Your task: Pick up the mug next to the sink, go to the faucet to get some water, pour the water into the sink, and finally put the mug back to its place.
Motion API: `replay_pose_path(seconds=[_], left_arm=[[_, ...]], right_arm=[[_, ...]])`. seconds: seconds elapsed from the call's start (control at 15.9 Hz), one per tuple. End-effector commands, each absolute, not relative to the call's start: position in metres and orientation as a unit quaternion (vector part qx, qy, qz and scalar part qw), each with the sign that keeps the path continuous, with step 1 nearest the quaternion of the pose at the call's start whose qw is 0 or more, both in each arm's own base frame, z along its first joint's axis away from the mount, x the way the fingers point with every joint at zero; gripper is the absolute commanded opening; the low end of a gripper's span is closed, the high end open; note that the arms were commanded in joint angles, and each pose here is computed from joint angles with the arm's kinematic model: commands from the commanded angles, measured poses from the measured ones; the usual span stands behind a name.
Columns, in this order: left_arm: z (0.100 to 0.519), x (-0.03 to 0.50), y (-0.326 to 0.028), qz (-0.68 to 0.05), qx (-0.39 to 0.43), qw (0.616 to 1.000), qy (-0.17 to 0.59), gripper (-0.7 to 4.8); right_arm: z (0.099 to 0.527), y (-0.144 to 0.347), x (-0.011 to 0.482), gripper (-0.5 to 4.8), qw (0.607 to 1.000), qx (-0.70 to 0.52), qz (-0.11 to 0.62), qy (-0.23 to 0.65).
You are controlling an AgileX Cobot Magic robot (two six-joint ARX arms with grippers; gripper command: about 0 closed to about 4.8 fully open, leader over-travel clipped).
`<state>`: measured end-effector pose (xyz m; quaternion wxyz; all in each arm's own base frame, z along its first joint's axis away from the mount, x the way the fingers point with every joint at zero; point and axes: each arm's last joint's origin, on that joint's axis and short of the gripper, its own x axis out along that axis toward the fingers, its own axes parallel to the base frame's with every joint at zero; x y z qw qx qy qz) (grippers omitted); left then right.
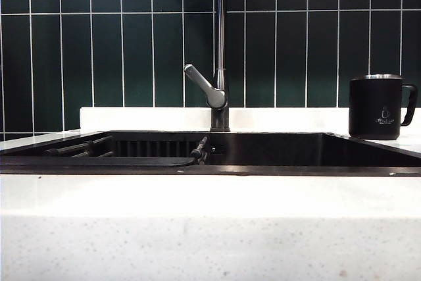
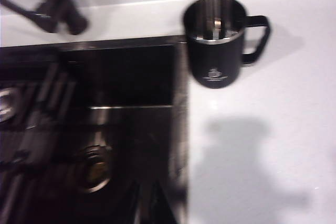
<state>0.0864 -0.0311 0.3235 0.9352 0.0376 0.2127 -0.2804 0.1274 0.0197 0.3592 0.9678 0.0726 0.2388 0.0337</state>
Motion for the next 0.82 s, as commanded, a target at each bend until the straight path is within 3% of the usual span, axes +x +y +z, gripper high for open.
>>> replay_pose_path(seconds=[0.06, 0.31, 0.38, 0.44, 0.57, 0.82], left_arm=[[0.327, 0.063, -0.025, -0.275, 0.027, 0.943, 0.183, 1.16], [0.325, 0.065, -0.027, -0.300, 0.019, 0.938, 0.175, 1.15], [0.321, 0.071, -0.028, -0.284, 0.022, 0.942, 0.175, 1.11], [0.314, 0.078, -0.027, -0.235, 0.019, 0.955, 0.179, 0.66], [0.305, 0.085, -0.026, -0.198, 0.002, 0.964, 0.176, 0.57], [0.283, 0.096, -0.029, -0.195, -0.006, 0.966, 0.169, 0.56]], right_arm=[[0.366, 0.022, 0.093, 0.40, 0.971, 0.074, 0.073, 0.214], [0.372, 0.015, 0.061, 0.44, 0.980, 0.081, 0.087, 0.159], [0.373, 0.014, 0.059, 0.44, 0.981, 0.078, 0.089, 0.153], [0.372, 0.015, 0.061, 0.38, 0.981, 0.077, 0.086, 0.158], [0.367, 0.016, 0.068, 0.38, 0.983, 0.058, 0.082, 0.151], [0.343, 0.019, 0.084, 0.38, 0.989, 0.033, 0.059, 0.134]])
